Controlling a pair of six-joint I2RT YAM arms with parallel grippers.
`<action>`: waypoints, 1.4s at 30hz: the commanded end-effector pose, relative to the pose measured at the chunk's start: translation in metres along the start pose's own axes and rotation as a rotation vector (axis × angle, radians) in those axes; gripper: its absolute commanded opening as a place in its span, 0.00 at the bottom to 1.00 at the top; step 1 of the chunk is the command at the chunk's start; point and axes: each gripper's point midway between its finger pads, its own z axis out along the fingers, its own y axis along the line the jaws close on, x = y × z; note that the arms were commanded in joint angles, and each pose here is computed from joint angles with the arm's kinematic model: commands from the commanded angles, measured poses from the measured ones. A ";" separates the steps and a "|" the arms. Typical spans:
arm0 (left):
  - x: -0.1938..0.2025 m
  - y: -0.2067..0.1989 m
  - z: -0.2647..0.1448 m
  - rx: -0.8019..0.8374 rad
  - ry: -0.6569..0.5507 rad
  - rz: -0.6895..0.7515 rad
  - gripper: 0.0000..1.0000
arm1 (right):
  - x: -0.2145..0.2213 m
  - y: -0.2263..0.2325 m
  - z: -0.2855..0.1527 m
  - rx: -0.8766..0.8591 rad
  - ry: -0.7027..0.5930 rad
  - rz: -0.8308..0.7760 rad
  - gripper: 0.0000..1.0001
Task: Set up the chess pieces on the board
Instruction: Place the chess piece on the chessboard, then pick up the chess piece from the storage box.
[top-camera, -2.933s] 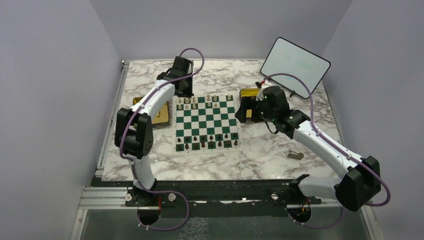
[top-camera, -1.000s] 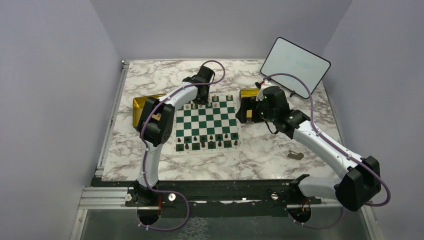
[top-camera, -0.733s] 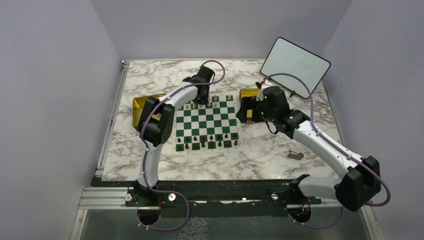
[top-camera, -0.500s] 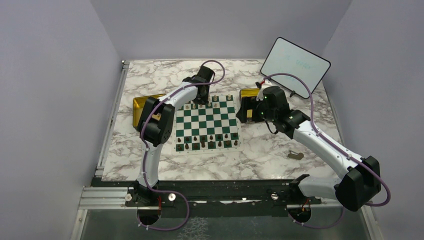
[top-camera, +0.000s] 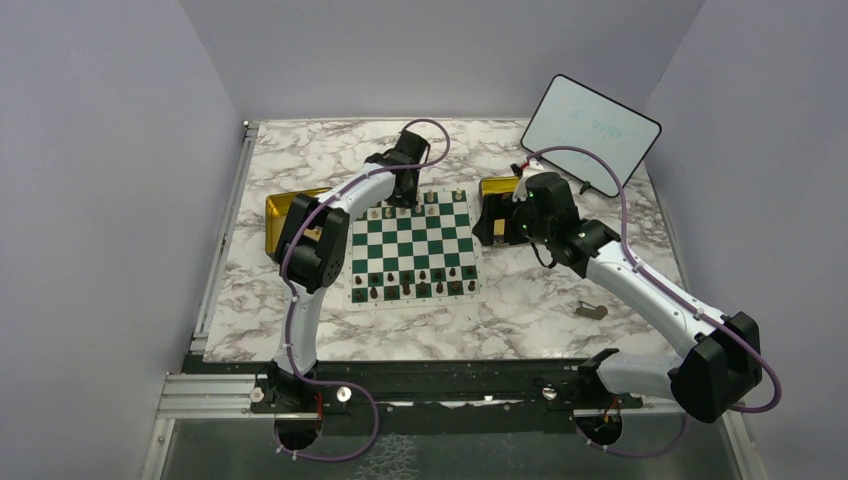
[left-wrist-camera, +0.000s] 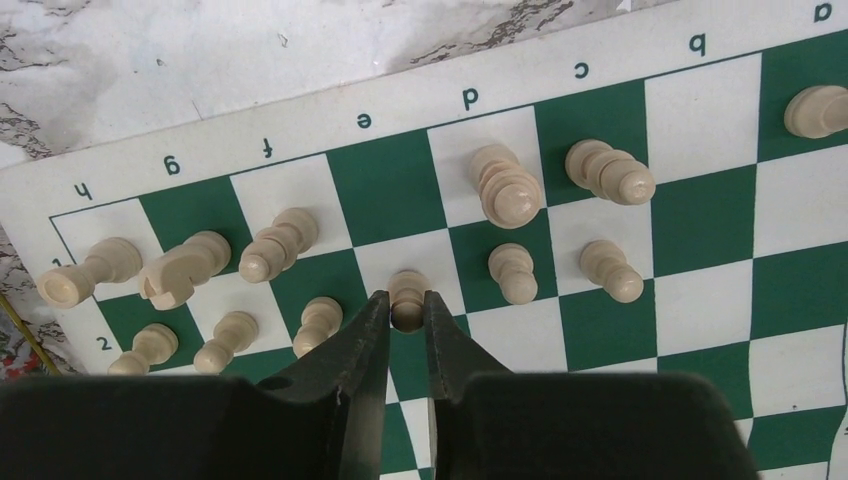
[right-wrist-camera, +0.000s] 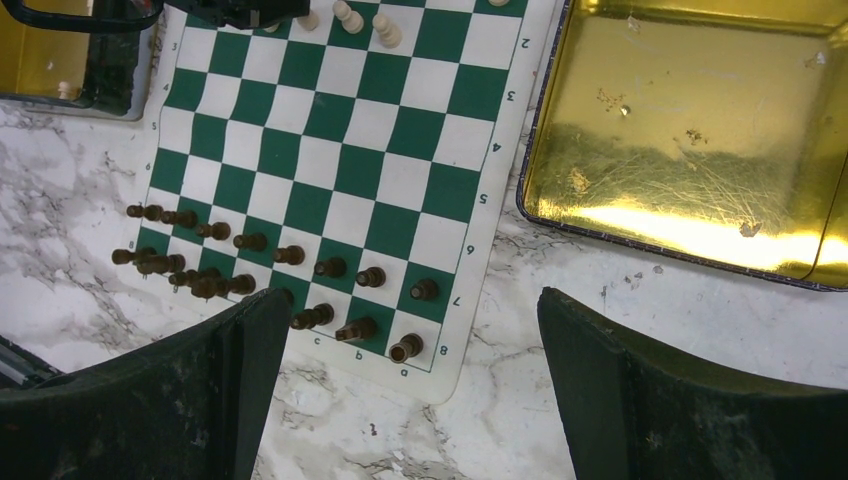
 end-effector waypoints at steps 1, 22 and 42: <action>-0.021 -0.007 -0.010 0.022 -0.057 -0.020 0.21 | -0.007 -0.005 -0.004 0.024 -0.021 -0.010 1.00; -0.051 0.009 -0.069 0.025 -0.158 -0.050 0.32 | -0.005 -0.002 -0.001 0.005 -0.019 0.007 1.00; -0.009 0.187 -0.097 -0.155 -0.151 -0.325 0.31 | -0.007 0.012 0.002 -0.065 -0.011 0.023 1.00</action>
